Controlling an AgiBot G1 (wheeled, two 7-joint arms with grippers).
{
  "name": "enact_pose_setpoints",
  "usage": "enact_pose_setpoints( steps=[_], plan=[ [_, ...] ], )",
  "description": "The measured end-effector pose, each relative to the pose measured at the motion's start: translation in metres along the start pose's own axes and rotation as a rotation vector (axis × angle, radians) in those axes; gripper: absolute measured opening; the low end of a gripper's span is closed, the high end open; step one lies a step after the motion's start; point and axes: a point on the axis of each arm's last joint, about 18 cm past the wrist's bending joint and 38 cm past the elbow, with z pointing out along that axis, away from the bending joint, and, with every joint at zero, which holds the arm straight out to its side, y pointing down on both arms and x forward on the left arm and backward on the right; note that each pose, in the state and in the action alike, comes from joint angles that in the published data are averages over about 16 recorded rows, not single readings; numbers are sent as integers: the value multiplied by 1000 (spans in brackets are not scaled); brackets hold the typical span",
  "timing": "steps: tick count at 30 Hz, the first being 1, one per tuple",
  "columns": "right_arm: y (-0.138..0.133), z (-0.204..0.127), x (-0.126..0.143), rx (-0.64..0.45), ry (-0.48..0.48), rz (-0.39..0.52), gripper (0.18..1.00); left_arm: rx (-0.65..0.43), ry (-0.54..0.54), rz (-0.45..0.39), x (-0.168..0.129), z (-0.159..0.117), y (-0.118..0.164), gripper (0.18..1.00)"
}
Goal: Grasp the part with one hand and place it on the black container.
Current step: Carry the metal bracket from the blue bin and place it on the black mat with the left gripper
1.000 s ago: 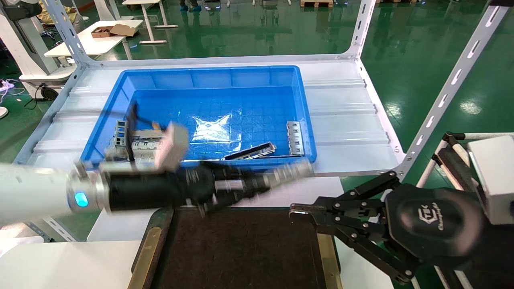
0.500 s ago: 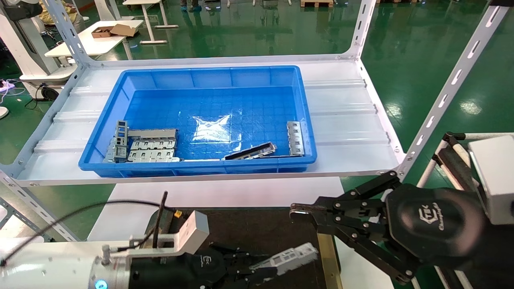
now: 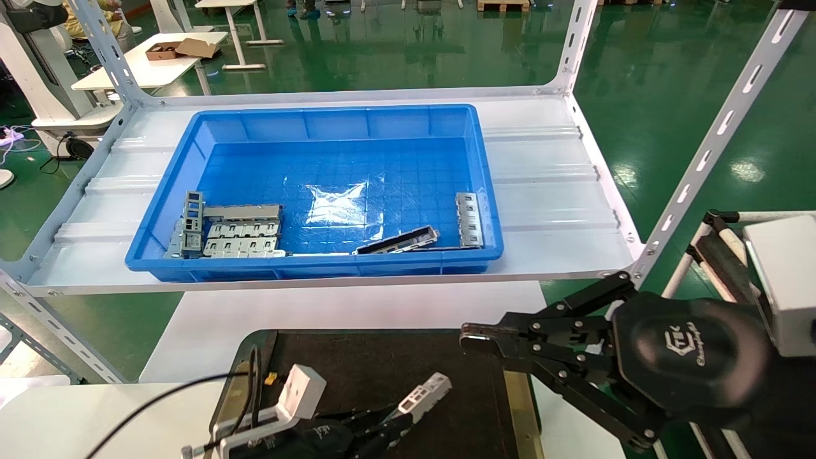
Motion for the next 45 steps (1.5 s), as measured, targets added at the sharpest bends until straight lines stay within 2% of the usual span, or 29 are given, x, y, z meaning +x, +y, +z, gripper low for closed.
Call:
enact_pose_setpoints(
  steps=[12, 20, 34, 45],
  plan=[
    [0, 0, 0, 0, 0, 0, 191, 114, -250, -173, -1, 24, 33, 324],
    [0, 0, 0, 0, 0, 0, 191, 179, -374, -261, -4, 45, 47, 324],
    [0, 0, 0, 0, 0, 0, 191, 224, -472, -368, 0, 76, 63, 324],
    [0, 0, 0, 0, 0, 0, 191, 212, -512, -411, 0, 87, 76, 324]
  ],
)
